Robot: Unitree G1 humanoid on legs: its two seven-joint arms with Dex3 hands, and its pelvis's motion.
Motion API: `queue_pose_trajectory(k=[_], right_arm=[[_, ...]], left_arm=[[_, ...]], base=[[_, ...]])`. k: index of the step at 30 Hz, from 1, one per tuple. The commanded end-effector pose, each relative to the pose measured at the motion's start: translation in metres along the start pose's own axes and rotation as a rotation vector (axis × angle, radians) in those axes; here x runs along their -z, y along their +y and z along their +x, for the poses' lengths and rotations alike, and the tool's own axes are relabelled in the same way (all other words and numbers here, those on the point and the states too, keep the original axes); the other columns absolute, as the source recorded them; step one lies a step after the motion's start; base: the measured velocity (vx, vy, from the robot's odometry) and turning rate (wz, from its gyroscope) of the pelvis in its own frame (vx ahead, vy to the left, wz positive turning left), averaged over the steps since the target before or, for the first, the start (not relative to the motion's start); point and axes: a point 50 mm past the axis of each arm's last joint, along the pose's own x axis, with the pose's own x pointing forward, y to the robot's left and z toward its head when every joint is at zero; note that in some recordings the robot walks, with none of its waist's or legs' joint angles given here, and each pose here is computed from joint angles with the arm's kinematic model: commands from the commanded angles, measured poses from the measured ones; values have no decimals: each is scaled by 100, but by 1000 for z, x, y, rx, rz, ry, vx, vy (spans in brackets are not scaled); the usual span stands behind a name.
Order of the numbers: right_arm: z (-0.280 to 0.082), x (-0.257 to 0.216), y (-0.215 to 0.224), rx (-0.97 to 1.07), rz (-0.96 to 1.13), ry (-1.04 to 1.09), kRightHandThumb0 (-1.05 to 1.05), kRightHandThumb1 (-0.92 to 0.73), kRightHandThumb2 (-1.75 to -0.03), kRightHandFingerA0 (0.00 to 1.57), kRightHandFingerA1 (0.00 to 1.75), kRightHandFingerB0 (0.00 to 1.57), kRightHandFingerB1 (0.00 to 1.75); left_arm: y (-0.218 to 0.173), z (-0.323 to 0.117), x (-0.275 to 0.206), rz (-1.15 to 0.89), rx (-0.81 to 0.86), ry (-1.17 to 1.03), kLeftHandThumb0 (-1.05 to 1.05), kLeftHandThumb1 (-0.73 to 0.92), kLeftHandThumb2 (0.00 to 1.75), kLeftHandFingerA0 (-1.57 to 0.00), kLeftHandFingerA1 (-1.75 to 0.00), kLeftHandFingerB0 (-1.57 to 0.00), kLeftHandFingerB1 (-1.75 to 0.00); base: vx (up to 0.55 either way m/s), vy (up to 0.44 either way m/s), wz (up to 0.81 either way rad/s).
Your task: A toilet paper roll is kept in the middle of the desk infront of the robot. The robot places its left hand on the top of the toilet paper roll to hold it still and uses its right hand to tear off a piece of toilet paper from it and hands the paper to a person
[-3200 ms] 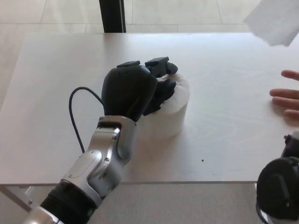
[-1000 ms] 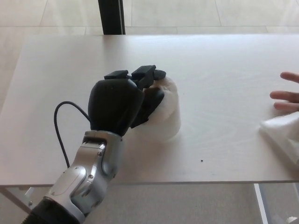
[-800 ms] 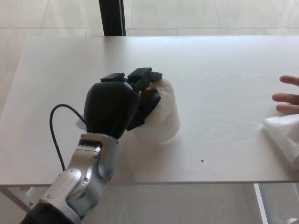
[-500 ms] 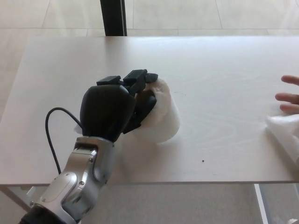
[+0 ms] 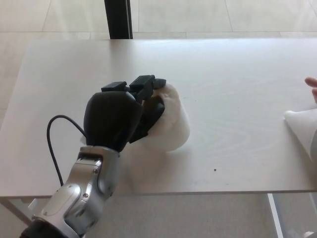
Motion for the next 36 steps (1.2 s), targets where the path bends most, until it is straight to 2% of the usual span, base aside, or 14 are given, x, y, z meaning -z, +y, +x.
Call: queue_pose_trajectory(k=[1,10,15,20,21,24,25,26,27,28,31,32,35,36], right_arm=[[0,10,-2,40,-112,93,-100,-59,-93,0,20,0,0],[-4,9,-3,134,-106,123,-105,-63,-94,0,23,0,0],[-2,12,-16,191,-19,122,-100,-59,-91,0,8,5,0],[1,24,-37,242,-1,108,-105,-61,-97,0,21,0,1],[0,28,-45,268,-14,101,-94,-64,-69,0,0,0,0],[-2,32,-51,287,-26,82,-100,-69,-62,0,0,0,0],[-3,33,-54,298,-26,75,-99,-69,-66,0,0,0,0],[-6,35,-60,343,2,53,-105,-59,-98,0,22,0,0],[-7,35,-63,361,15,42,-105,-59,-98,0,22,0,0],[-11,36,-67,370,46,24,-102,-54,-80,0,0,0,1],[-24,36,-74,404,128,-33,-104,-56,-82,0,0,0,0],[-47,30,-83,407,203,-105,-93,-66,-61,0,0,0,0],[-86,26,-93,430,313,-220,-87,-49,-72,0,0,0,0],[-97,25,-93,438,342,-245,-88,-52,-86,0,26,2,1]], left_arm=[[-38,-44,35,58,337,159,-48,85,65,-71,-68,-63,-57],[-41,-48,37,62,356,169,-48,86,65,-72,-66,-62,-56],[-43,-50,40,79,355,171,-50,87,67,-71,-67,-63,-57],[-41,-49,43,80,359,184,-50,87,66,-72,-70,-62,-56],[-40,-50,43,80,348,184,-50,86,65,-74,-69,-64,-57],[-41,-51,43,79,346,183,-51,86,65,-75,-70,-66,-58],[-41,-51,43,80,347,183,-51,87,66,-74,-70,-65,-58],[-41,-50,43,76,356,190,-51,87,66,-71,-67,-62,-57],[-41,-50,43,74,358,195,-51,87,66,-71,-67,-62,-57],[-41,-50,42,66,360,195,-51,86,66,-71,-67,-62,-57],[-39,-47,39,50,337,177,-51,86,66,-74,-72,-65,-59],[-31,-38,35,23,303,170,-51,87,66,-70,-73,-65,-60],[-16,-20,29,-14,233,139,-51,87,66,-71,-74,-64,-59],[-12,-17,27,-32,206,127,-49,84,65,-75,-73,-67,-59]], base=[[0,0,0],[0,0,0],[0,0,0],[0,0,0],[0,0,0],[0,0,0],[0,0,0],[0,0,0],[0,0,0],[0,0,0],[0,0,0],[0,0,0],[0,0,0],[0,0,0]])
